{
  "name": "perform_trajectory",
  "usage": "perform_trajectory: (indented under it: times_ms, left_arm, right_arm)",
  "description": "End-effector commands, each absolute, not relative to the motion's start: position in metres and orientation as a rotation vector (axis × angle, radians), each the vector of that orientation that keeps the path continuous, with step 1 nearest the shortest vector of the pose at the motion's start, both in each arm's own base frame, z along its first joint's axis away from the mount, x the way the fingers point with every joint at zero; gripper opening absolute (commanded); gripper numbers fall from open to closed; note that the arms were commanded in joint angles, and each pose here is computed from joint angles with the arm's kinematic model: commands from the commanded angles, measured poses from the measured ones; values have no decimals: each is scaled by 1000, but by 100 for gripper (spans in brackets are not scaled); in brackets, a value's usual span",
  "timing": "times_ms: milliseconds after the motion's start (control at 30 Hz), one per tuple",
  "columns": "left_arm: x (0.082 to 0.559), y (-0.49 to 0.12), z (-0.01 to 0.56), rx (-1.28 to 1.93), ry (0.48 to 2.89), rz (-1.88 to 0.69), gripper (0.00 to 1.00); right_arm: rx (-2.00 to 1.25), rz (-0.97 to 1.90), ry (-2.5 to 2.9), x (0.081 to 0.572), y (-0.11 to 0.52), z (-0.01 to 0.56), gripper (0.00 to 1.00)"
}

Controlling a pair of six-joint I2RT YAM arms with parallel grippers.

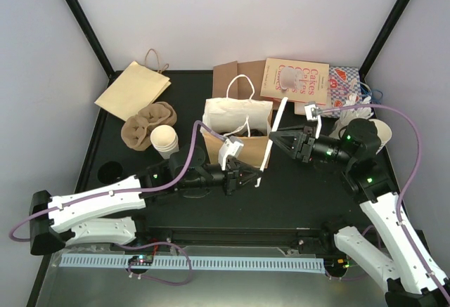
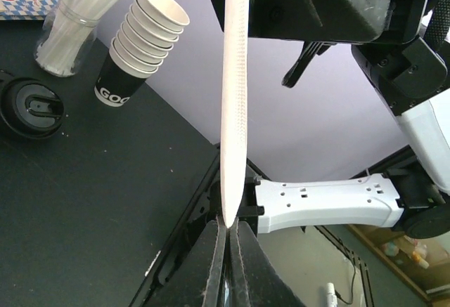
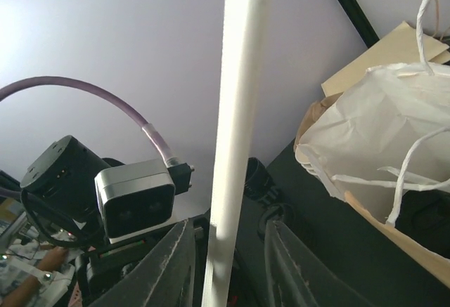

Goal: Pack the takeout coffee

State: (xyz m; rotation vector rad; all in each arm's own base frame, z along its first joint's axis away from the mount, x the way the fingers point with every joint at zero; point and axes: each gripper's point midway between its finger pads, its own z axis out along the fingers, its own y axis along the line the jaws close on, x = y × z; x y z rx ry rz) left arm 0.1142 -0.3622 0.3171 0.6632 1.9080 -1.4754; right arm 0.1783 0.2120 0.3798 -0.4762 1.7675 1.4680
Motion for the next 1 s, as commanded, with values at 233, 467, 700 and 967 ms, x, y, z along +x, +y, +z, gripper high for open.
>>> perform_trajectory:
  times_ms: [233,467,700,967]
  left_arm:
    - [111,-362,340,674,1841,-1535,44]
    - [135,-319,319,512,1955,-1286,84]
    - [146,-255,296,381,2034,-1085,87]
    - [144,-231,283,334,2052,-1049,87]
  right_arm:
    - [-535,1429,1664,173,211,409,9]
    - [-601,1172,1555,203,207,446,7]
    - [-635,880,1437,252,205,474,7]
    - [-674,690,1400,299,211,462,7]
